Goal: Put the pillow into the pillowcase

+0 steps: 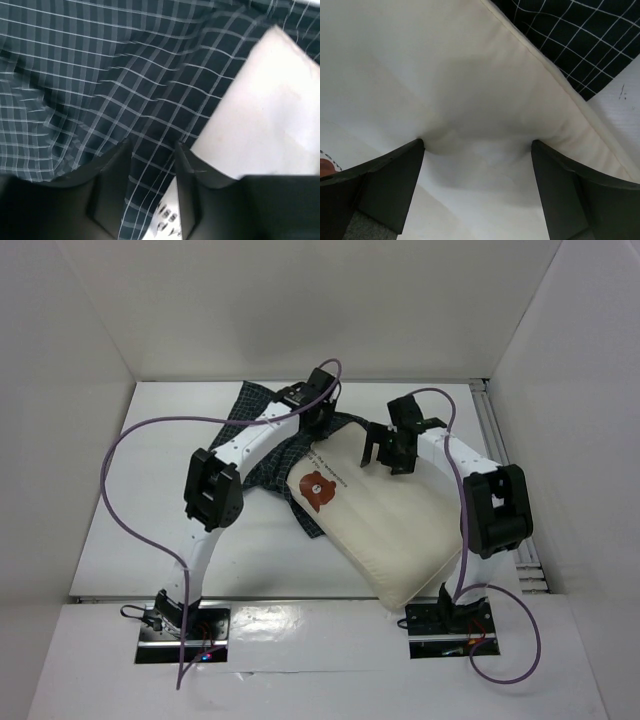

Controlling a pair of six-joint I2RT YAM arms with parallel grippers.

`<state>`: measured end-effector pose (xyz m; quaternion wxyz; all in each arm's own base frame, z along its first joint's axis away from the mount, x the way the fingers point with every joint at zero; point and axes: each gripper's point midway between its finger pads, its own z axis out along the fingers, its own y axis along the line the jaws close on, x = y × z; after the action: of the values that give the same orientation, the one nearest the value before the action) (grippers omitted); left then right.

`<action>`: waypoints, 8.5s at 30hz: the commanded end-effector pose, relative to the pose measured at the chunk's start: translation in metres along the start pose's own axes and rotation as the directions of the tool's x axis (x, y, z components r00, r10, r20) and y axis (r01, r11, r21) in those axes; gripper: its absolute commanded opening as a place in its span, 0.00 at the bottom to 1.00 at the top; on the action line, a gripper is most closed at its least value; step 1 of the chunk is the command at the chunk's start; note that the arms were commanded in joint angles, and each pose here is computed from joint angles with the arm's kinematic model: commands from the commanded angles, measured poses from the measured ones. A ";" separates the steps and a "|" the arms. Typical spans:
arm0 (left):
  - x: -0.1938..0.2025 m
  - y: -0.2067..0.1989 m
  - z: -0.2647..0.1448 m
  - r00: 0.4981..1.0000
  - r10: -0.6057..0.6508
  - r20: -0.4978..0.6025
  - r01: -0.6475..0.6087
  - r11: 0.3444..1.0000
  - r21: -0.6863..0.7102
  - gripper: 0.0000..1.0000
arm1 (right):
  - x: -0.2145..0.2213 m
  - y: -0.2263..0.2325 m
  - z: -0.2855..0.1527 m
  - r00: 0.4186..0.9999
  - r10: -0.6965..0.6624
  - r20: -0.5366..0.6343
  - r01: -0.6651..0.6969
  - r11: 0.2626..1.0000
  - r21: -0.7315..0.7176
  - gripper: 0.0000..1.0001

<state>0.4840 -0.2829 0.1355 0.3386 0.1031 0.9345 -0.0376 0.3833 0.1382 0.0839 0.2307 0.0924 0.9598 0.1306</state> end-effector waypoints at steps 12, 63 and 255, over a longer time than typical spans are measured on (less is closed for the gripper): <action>-0.020 -0.035 -0.023 0.999 -0.014 0.034 0.007 0.980 0.198 0.00 | -0.013 0.022 0.017 0.998 -0.060 0.035 0.065 0.989 -0.136 0.00; -0.013 -0.025 -0.112 0.982 -0.144 -0.122 0.183 0.889 0.420 0.00 | -0.042 0.127 0.001 0.981 -0.105 0.162 0.161 0.907 -0.388 0.43; 0.201 0.129 -0.081 0.622 -0.776 -0.104 0.769 0.582 0.264 0.81 | 0.047 0.290 -0.034 0.826 -0.520 0.217 0.551 0.668 -0.499 0.00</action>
<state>0.3078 -0.1165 0.0727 0.2753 -0.2332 0.8755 -0.3216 0.3604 0.4137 0.1312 0.2669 -0.2540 0.8843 0.2868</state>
